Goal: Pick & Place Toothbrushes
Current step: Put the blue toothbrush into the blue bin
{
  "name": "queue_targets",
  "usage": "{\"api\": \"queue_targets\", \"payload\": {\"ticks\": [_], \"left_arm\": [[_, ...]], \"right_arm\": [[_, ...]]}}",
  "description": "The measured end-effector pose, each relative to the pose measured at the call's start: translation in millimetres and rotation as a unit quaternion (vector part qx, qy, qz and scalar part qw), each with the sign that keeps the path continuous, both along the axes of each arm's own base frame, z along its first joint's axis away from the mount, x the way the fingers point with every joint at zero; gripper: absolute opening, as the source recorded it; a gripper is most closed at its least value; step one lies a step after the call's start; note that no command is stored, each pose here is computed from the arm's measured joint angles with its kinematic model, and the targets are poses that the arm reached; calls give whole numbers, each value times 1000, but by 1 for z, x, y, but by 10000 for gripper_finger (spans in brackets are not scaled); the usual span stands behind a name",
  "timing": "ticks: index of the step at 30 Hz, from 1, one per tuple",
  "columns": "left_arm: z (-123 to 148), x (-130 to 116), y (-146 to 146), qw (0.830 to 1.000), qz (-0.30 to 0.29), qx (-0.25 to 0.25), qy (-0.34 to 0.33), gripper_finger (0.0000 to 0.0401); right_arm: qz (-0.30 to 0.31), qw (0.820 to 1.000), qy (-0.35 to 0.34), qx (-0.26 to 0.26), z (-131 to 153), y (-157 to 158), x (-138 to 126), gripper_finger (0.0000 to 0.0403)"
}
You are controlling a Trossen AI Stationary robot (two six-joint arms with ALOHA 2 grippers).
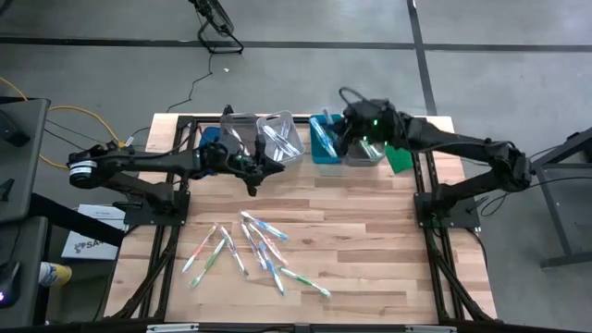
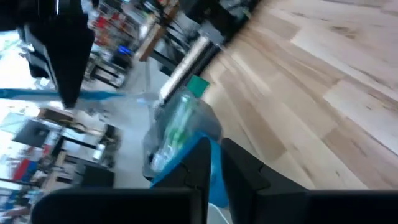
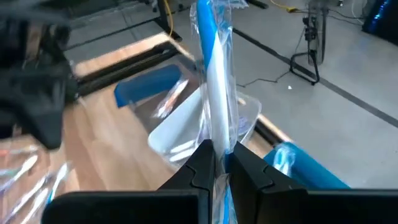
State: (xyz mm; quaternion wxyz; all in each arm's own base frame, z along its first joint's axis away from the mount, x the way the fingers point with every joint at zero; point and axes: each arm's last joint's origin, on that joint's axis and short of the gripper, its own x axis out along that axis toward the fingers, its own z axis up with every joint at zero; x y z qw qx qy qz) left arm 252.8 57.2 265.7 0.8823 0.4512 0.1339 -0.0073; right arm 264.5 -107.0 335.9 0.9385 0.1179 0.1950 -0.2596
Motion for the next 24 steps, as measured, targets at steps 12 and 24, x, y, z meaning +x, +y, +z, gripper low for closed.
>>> {"api": "queue_targets", "payload": {"ticks": [12, 24], "left_arm": [[-28, -10, -2, 1000, -1, 7, -3, 21], [-30, -10, -2, 1000, -4, 16, 7, 21]], "right_arm": [[-34, 992, 85, 85, -11, -53, 38, 21], [-56, 966, 169, 186, -53, -103, 77, 21]]}}
